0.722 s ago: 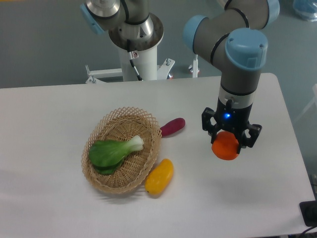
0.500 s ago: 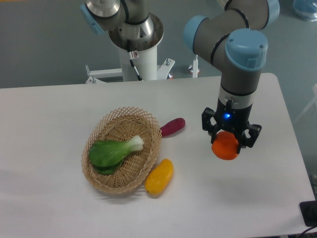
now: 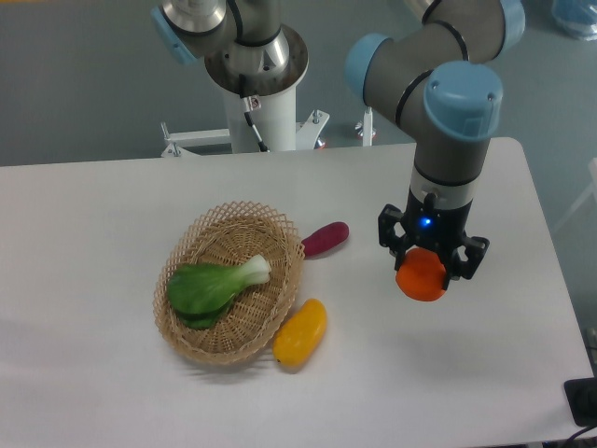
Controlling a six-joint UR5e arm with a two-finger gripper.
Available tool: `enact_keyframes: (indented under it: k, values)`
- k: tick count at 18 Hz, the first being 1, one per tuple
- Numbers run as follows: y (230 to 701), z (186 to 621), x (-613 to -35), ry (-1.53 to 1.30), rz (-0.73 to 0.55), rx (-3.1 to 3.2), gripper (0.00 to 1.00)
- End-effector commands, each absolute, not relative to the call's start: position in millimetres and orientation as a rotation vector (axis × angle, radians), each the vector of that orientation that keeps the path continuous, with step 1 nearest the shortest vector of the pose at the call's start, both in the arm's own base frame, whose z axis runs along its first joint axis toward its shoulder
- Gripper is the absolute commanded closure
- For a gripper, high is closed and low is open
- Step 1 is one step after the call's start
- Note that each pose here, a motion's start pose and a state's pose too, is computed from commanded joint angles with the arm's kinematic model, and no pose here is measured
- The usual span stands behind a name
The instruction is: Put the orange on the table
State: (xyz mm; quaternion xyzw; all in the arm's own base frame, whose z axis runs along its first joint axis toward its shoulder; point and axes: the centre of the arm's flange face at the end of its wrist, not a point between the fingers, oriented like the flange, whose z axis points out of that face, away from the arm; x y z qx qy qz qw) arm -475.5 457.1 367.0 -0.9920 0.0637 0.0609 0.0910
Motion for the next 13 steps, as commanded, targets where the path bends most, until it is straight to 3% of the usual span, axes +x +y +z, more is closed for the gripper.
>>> enact_keyframes:
  k: [9,13]
  values:
    - [468,280,-490,0.219,0.281,-3.015,0.38]
    - [479,256,-482,0.002,0.234,-3.018,0.38]
